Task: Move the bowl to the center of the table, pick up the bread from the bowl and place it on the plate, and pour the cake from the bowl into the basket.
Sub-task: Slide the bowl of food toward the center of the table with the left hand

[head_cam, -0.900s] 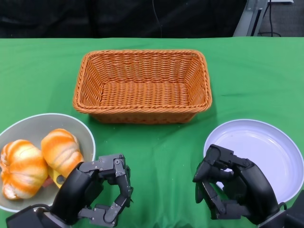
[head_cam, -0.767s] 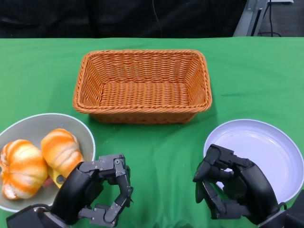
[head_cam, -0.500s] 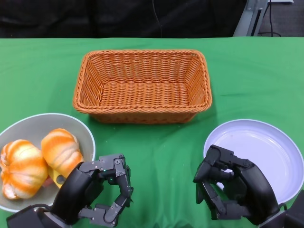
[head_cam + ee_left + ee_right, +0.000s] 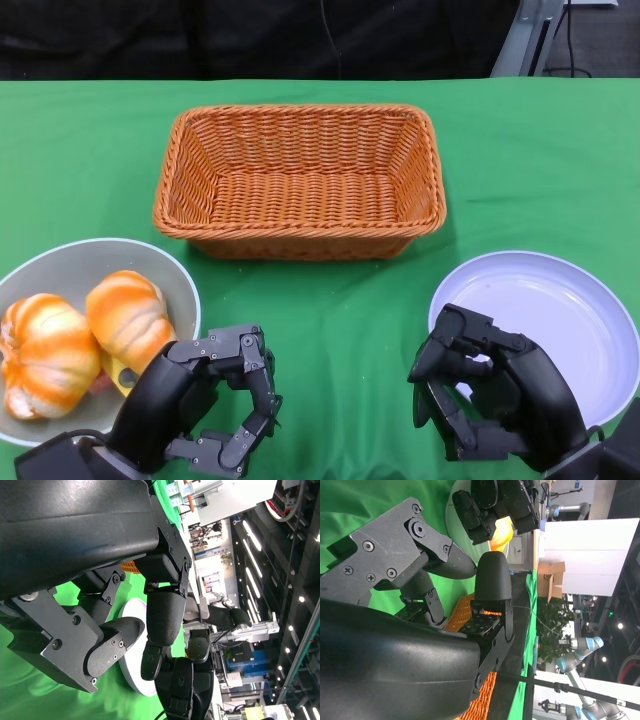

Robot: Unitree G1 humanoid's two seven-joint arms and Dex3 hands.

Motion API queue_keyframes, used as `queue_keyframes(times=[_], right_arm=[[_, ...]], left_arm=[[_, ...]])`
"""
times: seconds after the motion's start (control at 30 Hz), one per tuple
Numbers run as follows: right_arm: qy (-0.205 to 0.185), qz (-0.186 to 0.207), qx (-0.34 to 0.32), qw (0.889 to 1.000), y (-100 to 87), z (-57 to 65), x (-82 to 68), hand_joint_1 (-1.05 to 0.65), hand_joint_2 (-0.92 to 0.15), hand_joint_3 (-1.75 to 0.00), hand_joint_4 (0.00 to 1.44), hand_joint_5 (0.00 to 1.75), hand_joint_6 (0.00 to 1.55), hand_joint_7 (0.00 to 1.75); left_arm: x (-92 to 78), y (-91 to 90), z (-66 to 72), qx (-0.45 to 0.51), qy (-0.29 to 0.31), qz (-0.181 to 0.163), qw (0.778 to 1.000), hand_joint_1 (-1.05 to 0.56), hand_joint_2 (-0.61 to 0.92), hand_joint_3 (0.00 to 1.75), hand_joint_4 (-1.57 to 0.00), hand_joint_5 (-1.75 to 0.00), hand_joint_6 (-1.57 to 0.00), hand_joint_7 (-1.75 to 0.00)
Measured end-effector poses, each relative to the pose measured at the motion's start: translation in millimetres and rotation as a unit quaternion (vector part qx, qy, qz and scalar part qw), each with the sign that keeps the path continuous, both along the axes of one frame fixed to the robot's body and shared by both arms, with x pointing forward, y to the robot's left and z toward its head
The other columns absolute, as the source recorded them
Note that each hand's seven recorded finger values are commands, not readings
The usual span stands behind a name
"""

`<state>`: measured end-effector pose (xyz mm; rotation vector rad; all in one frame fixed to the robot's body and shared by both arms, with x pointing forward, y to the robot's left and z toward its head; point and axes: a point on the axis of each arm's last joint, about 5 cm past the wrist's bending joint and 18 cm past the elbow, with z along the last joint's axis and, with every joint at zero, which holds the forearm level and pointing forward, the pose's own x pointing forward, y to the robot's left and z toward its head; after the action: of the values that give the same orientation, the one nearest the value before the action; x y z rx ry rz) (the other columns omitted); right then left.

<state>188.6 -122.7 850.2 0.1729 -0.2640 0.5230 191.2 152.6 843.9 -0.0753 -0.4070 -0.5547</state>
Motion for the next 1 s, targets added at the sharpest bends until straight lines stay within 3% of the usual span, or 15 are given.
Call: queue_keyframes(times=[0.23,0.47,0.6,0.67,0.7,0.77,0.83,0.9,0.97,1.0], right_arm=[[0.001,-0.003,-0.001,1.0,0.1,0.0,0.0,-0.06,-0.54,-1.23,0.78,1.75,0.64,1.53],[-0.003,-0.004,-0.006,1.0,0.6,0.2,-0.2,-0.07,-0.55,-1.22,0.77,1.75,0.64,1.54],[-0.003,-0.004,-0.006,1.0,0.7,0.1,-0.3,-0.07,-0.55,-1.22,0.78,1.75,0.64,1.54],[-0.003,-0.003,-0.005,1.0,1.0,0.2,-0.1,-0.07,-0.55,-1.22,0.78,1.75,0.64,1.54],[-0.003,-0.004,-0.005,1.0,1.1,0.1,-0.2,-0.07,-0.55,-1.22,0.78,1.75,0.64,1.54],[-0.004,-0.004,-0.005,1.0,1.3,0.2,-0.2,-0.07,-0.55,-1.22,0.78,1.75,0.64,1.54],[-0.006,-0.006,-0.006,1.0,1.3,0.3,-0.3,-0.07,-0.54,-1.23,0.78,1.75,0.64,1.54],[-0.006,-0.007,-0.006,1.0,1.3,0.3,-0.3,-0.08,-0.54,-1.23,0.77,1.75,0.64,1.54],[-0.006,-0.006,-0.006,1.0,1.4,0.4,-0.1,-0.07,-0.54,-1.23,0.77,1.75,0.64,1.54],[-0.006,-0.006,-0.006,1.0,1.5,0.4,-0.1,-0.07,-0.55,-1.23,0.77,1.75,0.64,1.54]], left_arm=[[0.0,0.1,0.6,-0.003,-0.003,0.002,1.0,-0.09,0.44,1.32,-0.84,-1.75,-0.8,-1.52],[4.3,2.5,20.4,-0.025,-0.063,0.007,0.998,-0.07,0.43,1.33,-0.81,-1.74,-0.77,-1.5],[4.6,4.0,24.5,-0.022,-0.075,0.006,0.997,-0.07,0.44,1.32,-0.81,-1.73,-0.77,-1.49],[4.1,9.3,32.1,-0.008,-0.092,0.005,0.996,-0.22,0.55,0.93,-0.8,-1.45,-0.86,-0.96],[5.0,14.3,39.4,0.003,-0.111,0.007,0.994,-0.24,0.58,0.86,-0.81,-1.41,-0.89,-0.86],[6.1,25.2,54.6,0.021,-0.146,0.014,0.989,-0.34,0.78,0.44,-0.83,-1.0,-0.94,-0.44],[6.2,32.8,63.6,0.034,-0.163,0.019,0.986,-0.36,0.88,0.24,-0.85,-0.89,-1.01,-0.25],[5.6,34.3,66.5,0.036,-0.165,0.02,0.985,-0.39,0.91,0.18,-0.84,-0.77,-1.01,-0.17],[2.2,38.3,70.7,0.038,-0.171,0.031,0.984,-0.56,0.92,0.17,-0.74,-0.44,-0.88,-0.04],[1.1,42.9,75.6,0.041,-0.178,0.042,0.982,-0.59,0.92,0.18,-0.72,-0.36,-0.85,-0.02]])
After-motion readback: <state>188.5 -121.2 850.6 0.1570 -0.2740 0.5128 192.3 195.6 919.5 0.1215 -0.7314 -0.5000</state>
